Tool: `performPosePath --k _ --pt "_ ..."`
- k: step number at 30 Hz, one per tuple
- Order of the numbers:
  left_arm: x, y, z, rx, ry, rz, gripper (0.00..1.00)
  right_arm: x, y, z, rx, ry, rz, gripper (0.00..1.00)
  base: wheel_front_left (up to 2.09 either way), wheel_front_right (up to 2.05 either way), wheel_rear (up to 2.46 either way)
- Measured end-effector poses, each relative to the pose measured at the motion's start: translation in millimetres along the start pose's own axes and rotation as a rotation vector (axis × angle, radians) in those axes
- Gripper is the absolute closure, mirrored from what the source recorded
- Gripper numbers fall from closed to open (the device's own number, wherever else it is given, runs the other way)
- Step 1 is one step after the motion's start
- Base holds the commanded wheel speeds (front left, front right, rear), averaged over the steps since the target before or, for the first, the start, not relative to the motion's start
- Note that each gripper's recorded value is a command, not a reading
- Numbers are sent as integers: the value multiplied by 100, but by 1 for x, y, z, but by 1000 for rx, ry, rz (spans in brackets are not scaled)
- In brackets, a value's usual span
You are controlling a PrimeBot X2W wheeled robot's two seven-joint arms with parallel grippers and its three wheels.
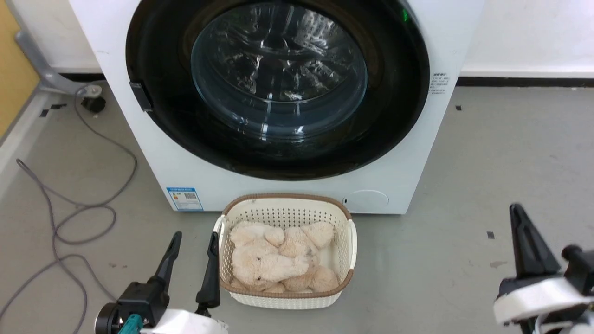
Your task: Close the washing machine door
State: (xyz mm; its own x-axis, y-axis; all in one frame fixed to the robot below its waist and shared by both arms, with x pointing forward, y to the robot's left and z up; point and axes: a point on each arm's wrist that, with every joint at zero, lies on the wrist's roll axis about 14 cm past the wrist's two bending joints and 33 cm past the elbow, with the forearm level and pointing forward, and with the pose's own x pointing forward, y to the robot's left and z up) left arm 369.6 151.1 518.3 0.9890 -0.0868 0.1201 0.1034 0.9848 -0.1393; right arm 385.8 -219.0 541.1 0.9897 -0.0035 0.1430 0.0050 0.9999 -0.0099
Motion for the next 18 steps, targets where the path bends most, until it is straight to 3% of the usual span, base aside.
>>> performPosePath --k 3,4,5,18 --pt "-5 0 -1 -3 5 2 0 -11 2 -2 0 1 -10 98 0 0 0" --pt "-6 0 -1 -6 6 3 0 -14 2 -2 1 0 -17 62 0 0 0" --pt "-7 0 -1 -8 7 3 0 -17 1 -1 1 -5 -24 0 0 0 0" --pt "-11 -5 -3 -19 12 -9 0 -25 1 -1 2 -19 -32 0 0 0 0"
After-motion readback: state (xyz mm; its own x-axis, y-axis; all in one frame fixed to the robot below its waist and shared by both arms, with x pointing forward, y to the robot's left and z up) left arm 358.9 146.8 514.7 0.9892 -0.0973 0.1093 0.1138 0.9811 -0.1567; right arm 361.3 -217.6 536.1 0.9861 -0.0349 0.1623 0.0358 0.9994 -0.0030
